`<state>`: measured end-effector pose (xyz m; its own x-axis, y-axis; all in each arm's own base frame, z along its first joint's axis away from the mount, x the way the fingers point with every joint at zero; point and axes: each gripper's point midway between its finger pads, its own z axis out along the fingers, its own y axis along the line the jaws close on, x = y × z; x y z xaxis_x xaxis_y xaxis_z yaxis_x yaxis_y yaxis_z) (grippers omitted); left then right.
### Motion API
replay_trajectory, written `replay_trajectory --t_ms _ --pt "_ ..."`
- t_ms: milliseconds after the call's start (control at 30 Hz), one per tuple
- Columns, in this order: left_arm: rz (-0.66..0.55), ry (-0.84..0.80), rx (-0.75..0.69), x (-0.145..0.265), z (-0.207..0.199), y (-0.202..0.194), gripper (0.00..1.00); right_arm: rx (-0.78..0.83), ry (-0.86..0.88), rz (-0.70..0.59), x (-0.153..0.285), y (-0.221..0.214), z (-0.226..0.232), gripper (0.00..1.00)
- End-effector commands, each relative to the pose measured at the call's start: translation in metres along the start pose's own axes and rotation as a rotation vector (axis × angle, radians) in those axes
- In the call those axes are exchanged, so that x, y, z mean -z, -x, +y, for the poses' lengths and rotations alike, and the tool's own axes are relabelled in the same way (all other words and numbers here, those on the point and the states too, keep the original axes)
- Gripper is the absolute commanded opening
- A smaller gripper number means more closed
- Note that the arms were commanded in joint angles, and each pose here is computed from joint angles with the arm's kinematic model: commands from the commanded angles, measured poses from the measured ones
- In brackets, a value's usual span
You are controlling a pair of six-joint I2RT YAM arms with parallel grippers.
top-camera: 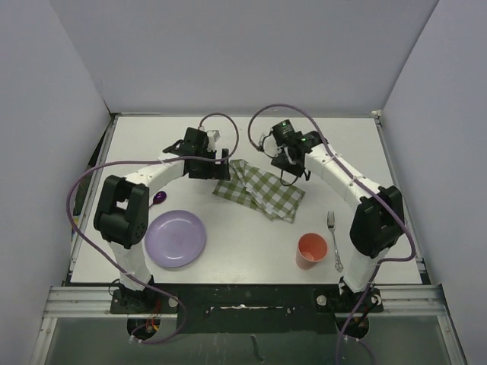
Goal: Set the dinner table for one person
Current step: Flatten out the napkin at the center of the board.
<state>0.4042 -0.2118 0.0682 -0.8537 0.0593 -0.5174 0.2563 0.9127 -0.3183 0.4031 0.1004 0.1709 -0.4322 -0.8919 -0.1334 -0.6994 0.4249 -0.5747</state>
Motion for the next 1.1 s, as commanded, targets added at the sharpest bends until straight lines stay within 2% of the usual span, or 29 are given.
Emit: replay_trajectory --t_ms 0,100,200,300,433,567,733,900,1067 --pt "-0.183 0.019 0.039 0.058 -0.021 0.038 0.98 0.146 0.071 -0.069 0.031 0.034 0.054 0.50" --pt "-0.262 0.161 0.088 0.088 0.021 0.048 0.98 0.224 0.088 -0.098 0.035 0.051 0.093 0.51" --pt "-0.307 0.222 0.143 0.117 0.057 0.055 0.98 0.272 0.113 -0.146 0.041 0.073 0.127 0.50" --pt "-0.313 0.264 0.156 0.137 0.078 0.052 0.98 0.275 0.089 -0.198 0.038 0.096 0.143 0.50" --pt "-0.328 0.307 0.146 0.157 0.086 0.047 0.98 0.192 0.070 -0.238 0.025 0.114 0.146 0.50" --pt "-0.340 0.331 0.141 0.173 0.090 0.043 0.98 0.126 0.144 -0.240 0.006 0.121 0.174 0.50" --pt "-0.357 0.362 0.135 0.188 0.093 0.040 0.98 0.108 0.194 -0.206 -0.018 0.123 0.202 0.50" --pt "-0.383 0.367 0.133 0.198 0.094 0.042 0.98 0.126 0.215 -0.210 -0.017 0.128 0.219 0.50" --pt "-0.401 0.347 0.121 0.198 0.091 0.038 0.98 0.166 0.119 -0.224 -0.019 0.129 0.202 0.50"
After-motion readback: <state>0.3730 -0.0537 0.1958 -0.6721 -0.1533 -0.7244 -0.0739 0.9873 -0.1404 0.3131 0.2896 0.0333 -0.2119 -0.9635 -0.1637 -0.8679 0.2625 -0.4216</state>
